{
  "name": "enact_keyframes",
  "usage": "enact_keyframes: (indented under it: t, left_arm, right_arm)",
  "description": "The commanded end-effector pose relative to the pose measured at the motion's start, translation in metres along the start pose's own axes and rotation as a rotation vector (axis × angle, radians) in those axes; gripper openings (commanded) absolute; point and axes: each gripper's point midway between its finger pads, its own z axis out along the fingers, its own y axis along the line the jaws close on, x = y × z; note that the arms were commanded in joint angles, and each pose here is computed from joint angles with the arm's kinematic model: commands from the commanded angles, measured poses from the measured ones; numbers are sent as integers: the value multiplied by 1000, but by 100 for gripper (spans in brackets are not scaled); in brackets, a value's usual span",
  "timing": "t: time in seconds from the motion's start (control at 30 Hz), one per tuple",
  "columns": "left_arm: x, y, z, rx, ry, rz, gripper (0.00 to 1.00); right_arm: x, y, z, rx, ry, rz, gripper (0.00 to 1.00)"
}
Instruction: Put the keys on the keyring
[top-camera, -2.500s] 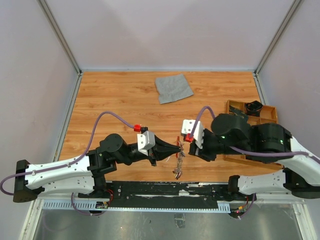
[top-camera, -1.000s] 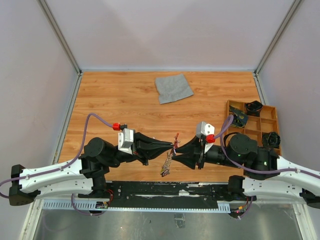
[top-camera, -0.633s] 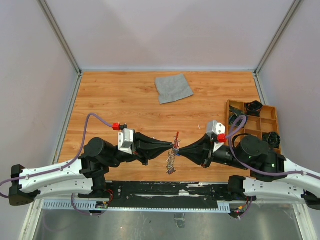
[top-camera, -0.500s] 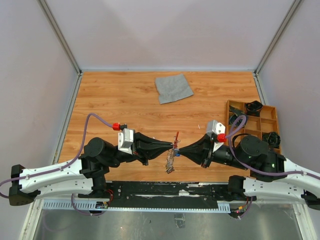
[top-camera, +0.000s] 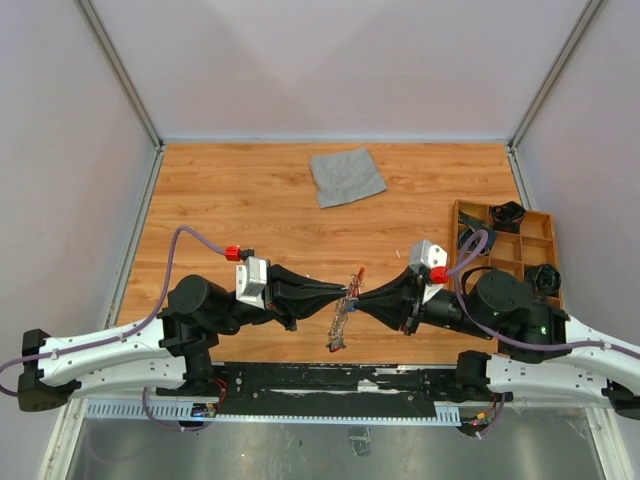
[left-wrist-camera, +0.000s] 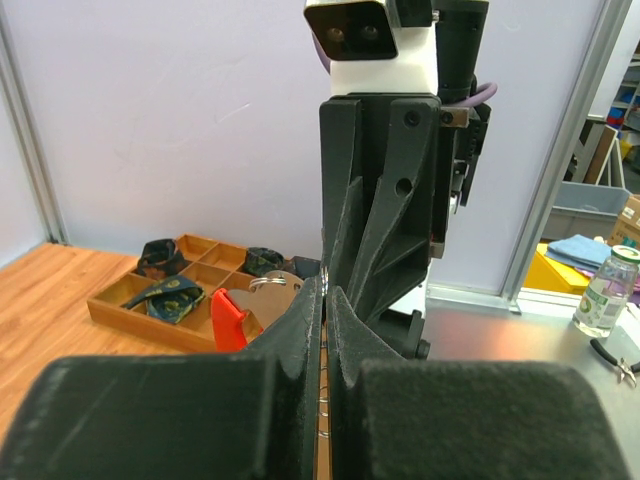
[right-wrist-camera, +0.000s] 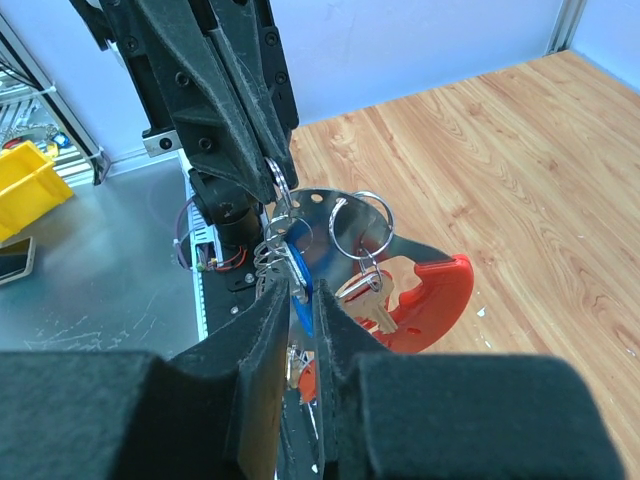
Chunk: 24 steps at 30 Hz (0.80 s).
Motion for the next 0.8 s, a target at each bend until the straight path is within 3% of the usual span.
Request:
enact_keyframes:
  t: [0.0,0.6,0.77]
  left_arm:
    - [-24,-5,1,14,-82,2,1]
    - [-23,-5,1,17,-80,0,1]
    - [-22,-4,1,13,-79,1,1]
  right_arm:
    - [-4,-4,3,16,-17,-2,16]
    - [-7,5,14,-31,-31,-2,21]
    - [-4,6,15,-41,-23,-3,28]
